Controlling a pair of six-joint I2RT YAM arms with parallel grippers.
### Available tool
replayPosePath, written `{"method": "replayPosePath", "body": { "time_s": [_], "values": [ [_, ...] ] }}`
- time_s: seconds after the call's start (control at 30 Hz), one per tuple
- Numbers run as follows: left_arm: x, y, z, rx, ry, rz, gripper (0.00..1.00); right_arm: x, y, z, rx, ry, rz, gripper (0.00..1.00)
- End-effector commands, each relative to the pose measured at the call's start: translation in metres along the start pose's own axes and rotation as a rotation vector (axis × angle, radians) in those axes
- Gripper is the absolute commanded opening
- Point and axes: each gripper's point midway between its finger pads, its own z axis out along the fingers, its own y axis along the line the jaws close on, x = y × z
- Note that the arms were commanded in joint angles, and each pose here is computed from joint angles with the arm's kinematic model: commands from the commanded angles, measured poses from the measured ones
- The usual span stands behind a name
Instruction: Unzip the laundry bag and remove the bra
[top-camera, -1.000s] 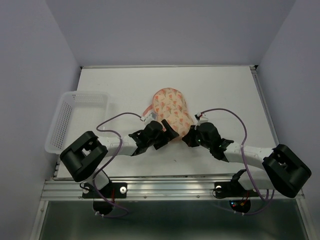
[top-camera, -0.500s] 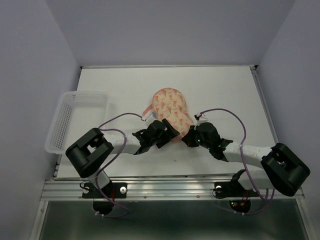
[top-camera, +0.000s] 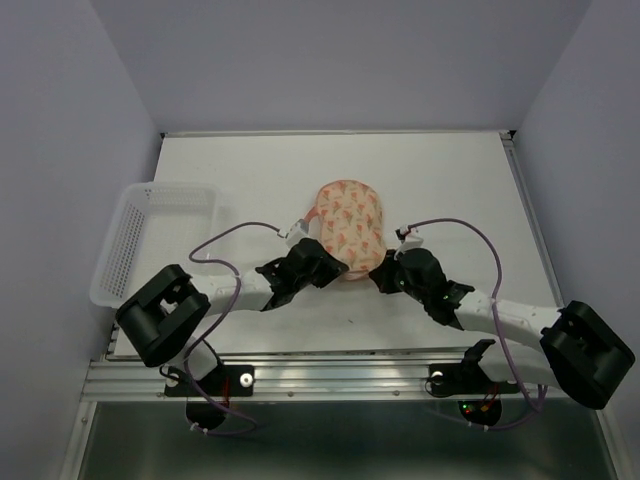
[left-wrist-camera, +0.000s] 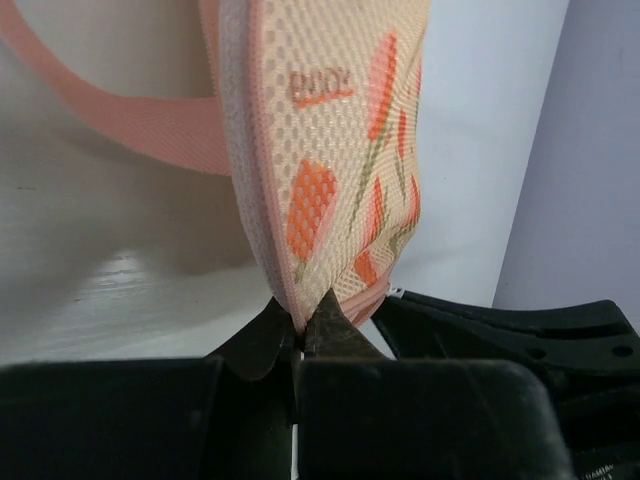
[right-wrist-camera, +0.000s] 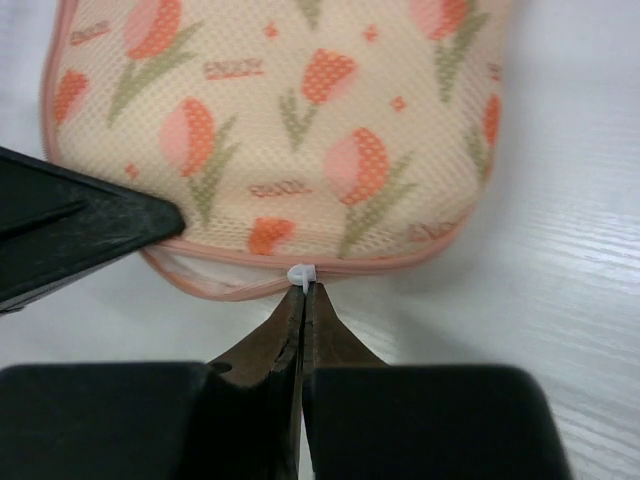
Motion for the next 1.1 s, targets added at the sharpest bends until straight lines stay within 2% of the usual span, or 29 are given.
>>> {"method": "replayPosePath", "body": {
  "time_s": [0.0, 0.2, 0.33, 0.47, 0.57, 0.67, 0.7, 0.77, 0.8, 0.83, 0.9, 1.07],
  "values": [
    [-0.02, 0.022, -0.021, -0.063, -0.045, 0.096, 0.0, -0.027, -0.03, -0.007, 0.145, -0.125, -0.007, 0.01],
    [-0.037, 0.04, -0.05, -0.041, -0.048, 0.12, 0.0, -0.028, -0.068, -0.019, 0.248, -0.149, 0.068, 0.01],
    [-0.022, 0.046, -0.059, -0.001, 0.07, 0.203, 0.0, -0.031, -0.082, -0.022, 0.27, -0.153, 0.118, 0.01],
    [-0.009, 0.062, -0.066, -0.017, 0.138, 0.26, 0.0, -0.038, -0.079, -0.022, 0.257, -0.157, 0.108, 0.01],
    [-0.015, 0.078, -0.064, -0.063, 0.124, 0.259, 0.0, -0.04, -0.073, -0.02, 0.227, -0.145, 0.081, 0.01],
    [-0.023, 0.077, -0.056, -0.06, 0.103, 0.252, 0.0, -0.036, -0.061, -0.017, 0.157, -0.108, 0.039, 0.01],
    [-0.027, 0.075, -0.053, -0.058, 0.094, 0.25, 0.05, -0.03, -0.055, -0.016, 0.117, -0.082, 0.03, 0.01],
    [-0.032, 0.068, -0.043, -0.063, 0.088, 0.25, 0.24, -0.024, -0.049, -0.014, 0.08, -0.053, 0.021, 0.01],
    [-0.036, 0.057, -0.04, -0.044, 0.081, 0.246, 0.53, -0.018, -0.045, -0.013, 0.049, -0.027, 0.019, 0.01],
    [-0.035, 0.051, -0.038, -0.028, 0.088, 0.225, 0.71, -0.015, -0.045, -0.012, 0.044, -0.022, 0.027, 0.01],
    [-0.038, 0.035, -0.039, 0.012, 0.068, 0.205, 0.99, -0.008, -0.04, -0.012, 0.007, 0.0, 0.038, 0.01],
    [-0.034, 0.007, -0.046, 0.057, 0.032, 0.151, 0.99, -0.001, -0.023, -0.009, -0.053, 0.011, 0.052, 0.01]
  ]
}}
